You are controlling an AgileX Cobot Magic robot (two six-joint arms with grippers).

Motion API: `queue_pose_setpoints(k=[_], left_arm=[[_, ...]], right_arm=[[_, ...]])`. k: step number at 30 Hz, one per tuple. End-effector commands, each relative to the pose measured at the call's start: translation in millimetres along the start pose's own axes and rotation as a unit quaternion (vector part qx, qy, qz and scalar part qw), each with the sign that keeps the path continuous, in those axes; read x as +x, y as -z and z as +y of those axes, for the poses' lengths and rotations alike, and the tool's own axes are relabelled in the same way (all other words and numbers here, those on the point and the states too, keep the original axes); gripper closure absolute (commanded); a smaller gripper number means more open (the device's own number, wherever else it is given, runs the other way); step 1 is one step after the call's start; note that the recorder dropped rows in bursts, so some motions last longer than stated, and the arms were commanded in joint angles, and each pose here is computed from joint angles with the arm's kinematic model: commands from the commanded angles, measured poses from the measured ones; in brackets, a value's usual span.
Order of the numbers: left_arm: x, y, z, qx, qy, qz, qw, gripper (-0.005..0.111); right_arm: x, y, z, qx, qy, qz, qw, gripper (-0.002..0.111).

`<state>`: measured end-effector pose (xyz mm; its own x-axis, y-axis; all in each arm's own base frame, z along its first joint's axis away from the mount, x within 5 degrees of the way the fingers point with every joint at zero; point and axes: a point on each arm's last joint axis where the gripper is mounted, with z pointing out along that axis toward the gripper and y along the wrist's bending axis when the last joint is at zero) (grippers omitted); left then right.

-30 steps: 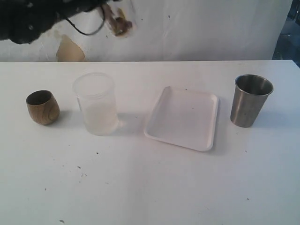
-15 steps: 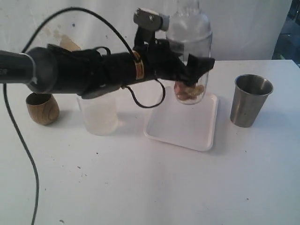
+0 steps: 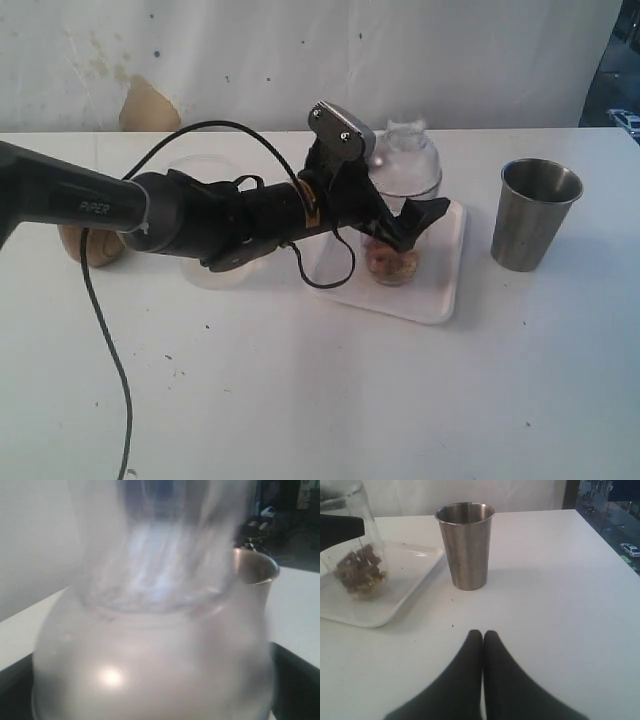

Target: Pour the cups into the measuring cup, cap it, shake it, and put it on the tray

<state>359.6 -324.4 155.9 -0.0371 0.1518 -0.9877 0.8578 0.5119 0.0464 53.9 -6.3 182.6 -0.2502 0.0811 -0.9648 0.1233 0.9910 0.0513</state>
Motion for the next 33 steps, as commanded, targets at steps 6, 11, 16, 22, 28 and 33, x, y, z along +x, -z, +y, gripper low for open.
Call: queue_pose_setpoints(k=[6,11,16,22,28,33], left_arm=[[-26,4,2.9,-0.01,0.016,-0.065,0.998,0.002],[-85,23,7.8,-0.042,0.034,-0.13,0.99,0.003],[-141,53,6.2,-0.064,0.012,-0.137,0.988,0.057],[-199,106,3.4,-0.123,-0.011,-0.079,0.989,0.106],[-220,174,-17.3,-0.138,-0.032,-0.088,0.986,0.106],[-225,242,-38.6,-0.156,-0.041,-0.092,0.983,0.106]], right_arm=[[0,0,0,0.0,0.002,-0.001,1.0,0.108],[0,0,0,0.0,0.002,-0.001,1.0,0.108],[0,0,0,0.0,0.002,-0.001,1.0,0.108],[0,0,0,0.0,0.002,-0.001,1.0,0.108],[0,0,0,0.0,0.002,-0.001,1.0,0.108],[0,0,0,0.0,0.002,-0.001,1.0,0.108]])
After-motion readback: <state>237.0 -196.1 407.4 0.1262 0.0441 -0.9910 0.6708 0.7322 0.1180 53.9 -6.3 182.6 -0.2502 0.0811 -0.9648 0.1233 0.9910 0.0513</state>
